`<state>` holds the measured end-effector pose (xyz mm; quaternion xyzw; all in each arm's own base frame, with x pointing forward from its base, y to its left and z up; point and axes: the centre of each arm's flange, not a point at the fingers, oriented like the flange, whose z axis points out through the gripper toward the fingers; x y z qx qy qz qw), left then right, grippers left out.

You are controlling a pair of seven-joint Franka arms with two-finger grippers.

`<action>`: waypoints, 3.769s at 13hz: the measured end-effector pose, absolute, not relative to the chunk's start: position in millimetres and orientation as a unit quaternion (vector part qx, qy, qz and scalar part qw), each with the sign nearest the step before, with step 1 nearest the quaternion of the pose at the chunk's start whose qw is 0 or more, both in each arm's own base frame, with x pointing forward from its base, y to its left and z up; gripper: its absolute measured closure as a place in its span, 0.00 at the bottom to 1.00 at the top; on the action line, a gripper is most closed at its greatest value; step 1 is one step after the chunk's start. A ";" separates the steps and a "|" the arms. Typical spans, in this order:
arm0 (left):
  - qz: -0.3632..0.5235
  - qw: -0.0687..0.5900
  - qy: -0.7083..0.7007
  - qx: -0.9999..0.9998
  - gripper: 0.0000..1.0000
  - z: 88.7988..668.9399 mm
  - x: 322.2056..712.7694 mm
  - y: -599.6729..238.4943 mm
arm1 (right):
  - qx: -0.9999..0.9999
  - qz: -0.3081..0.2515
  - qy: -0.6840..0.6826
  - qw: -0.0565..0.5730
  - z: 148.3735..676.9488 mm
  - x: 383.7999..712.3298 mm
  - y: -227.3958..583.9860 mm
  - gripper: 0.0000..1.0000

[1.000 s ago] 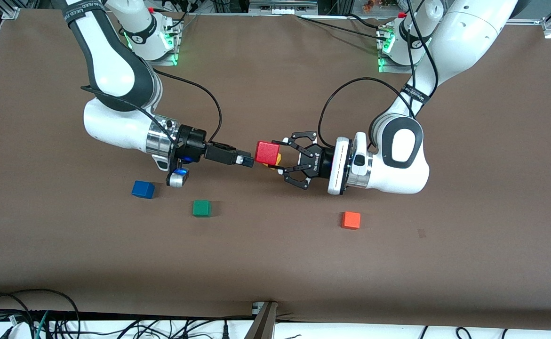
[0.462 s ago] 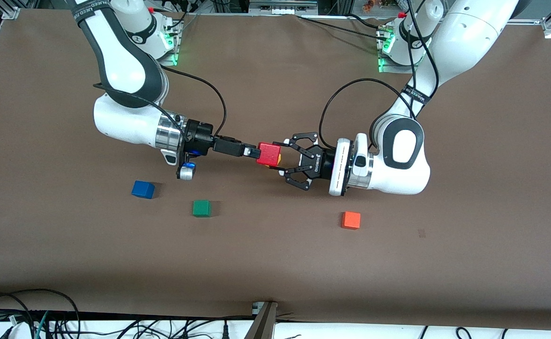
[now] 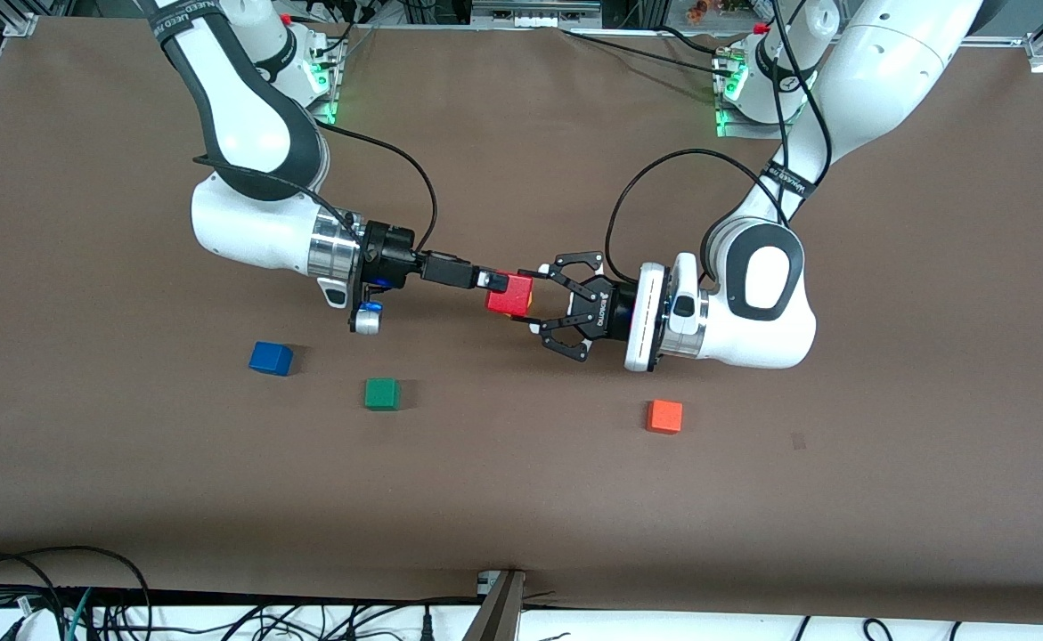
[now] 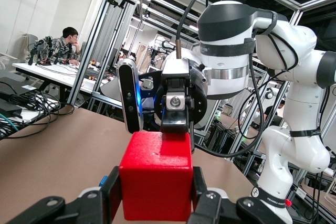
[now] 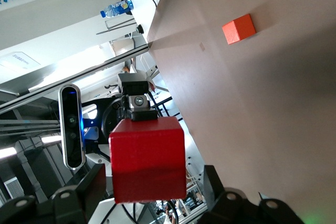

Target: Pass red block to right arm, stack on blue

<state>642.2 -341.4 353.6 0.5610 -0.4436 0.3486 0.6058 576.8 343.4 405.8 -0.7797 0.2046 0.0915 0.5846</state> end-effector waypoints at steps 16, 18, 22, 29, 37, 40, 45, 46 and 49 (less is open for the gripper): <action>0.343 0.574 -0.487 0.562 0.00 357.5 667.0 -269.7 | -0.815 0.052 0.169 0.552 417.7 583.8 325.3 0.44; 0.332 0.532 -0.527 0.573 0.00 365.6 674.1 -235.4 | -0.859 0.037 0.119 0.497 414.9 584.0 318.7 0.44; 0.287 0.442 -0.616 0.585 0.00 392.3 675.1 -179.3 | -0.928 0.028 0.012 0.371 400.8 586.6 293.7 0.44; 0.164 0.307 -0.695 0.630 0.00 435.4 660.3 -68.3 | -0.988 0.091 -0.090 0.088 347.2 601.9 169.1 0.44; 0.017 0.101 -0.528 0.843 0.00 586.4 568.8 -63.8 | -0.997 0.062 -0.009 -0.047 286.6 630.4 93.6 0.44; 0.015 0.078 -0.446 0.892 0.00 605.0 555.2 -40.2 | -0.997 0.056 0.004 -0.048 269.5 635.6 79.8 0.44; -0.031 0.008 -0.282 0.959 0.00 608.6 545.5 -10.9 | -0.997 0.055 0.007 -0.047 265.6 636.8 76.2 0.44; -0.040 -0.006 -0.270 0.962 0.00 608.7 543.2 -14.0 | -0.997 0.056 0.007 -0.047 264.7 636.6 76.3 0.44; -0.041 -0.029 -0.264 0.963 0.00 614.2 540.4 -13.4 | -0.997 0.059 0.008 -0.046 261.2 635.8 76.9 0.44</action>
